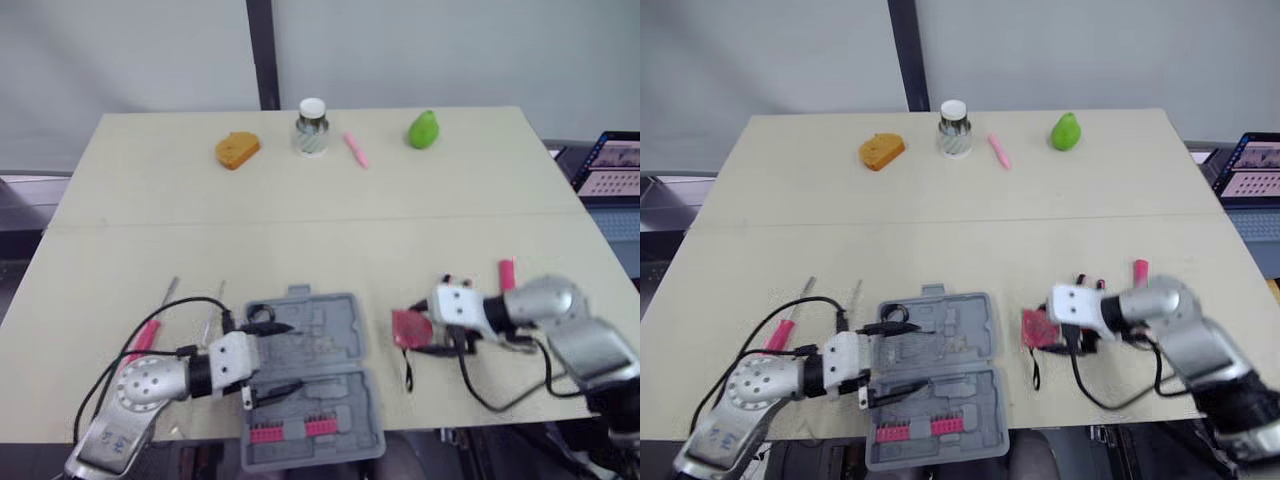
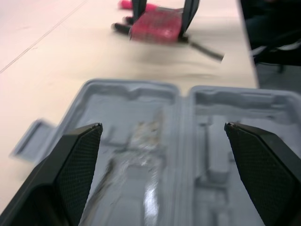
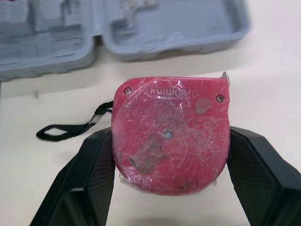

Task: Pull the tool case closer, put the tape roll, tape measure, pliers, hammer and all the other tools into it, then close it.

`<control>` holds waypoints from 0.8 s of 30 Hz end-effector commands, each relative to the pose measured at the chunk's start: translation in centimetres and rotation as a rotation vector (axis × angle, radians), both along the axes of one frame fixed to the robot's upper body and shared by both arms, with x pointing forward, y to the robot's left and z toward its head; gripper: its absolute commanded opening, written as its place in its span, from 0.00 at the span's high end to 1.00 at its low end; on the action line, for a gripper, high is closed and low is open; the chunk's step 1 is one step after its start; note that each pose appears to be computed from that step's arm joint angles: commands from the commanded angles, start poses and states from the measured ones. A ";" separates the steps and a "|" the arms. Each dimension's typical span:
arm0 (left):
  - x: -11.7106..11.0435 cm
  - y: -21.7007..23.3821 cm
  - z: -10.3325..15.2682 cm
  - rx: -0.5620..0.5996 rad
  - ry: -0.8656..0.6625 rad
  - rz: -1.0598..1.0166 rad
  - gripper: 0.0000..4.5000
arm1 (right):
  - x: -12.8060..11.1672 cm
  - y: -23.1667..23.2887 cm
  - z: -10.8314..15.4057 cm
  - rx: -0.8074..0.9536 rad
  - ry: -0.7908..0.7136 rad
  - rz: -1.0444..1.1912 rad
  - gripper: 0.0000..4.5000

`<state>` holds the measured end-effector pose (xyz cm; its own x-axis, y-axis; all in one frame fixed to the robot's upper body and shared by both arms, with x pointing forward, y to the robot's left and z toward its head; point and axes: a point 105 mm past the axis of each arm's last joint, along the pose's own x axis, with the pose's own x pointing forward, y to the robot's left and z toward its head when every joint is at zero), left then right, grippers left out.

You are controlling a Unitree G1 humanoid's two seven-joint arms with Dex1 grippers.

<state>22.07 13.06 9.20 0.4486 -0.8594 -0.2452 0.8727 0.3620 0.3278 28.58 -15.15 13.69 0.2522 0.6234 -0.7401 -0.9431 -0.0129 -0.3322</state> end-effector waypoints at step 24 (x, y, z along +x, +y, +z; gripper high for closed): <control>-0.1 -0.9 0.0 -0.090 -0.076 0.094 0.00 | 3.6 9.8 -1.9 -0.247 0.011 0.053 0.35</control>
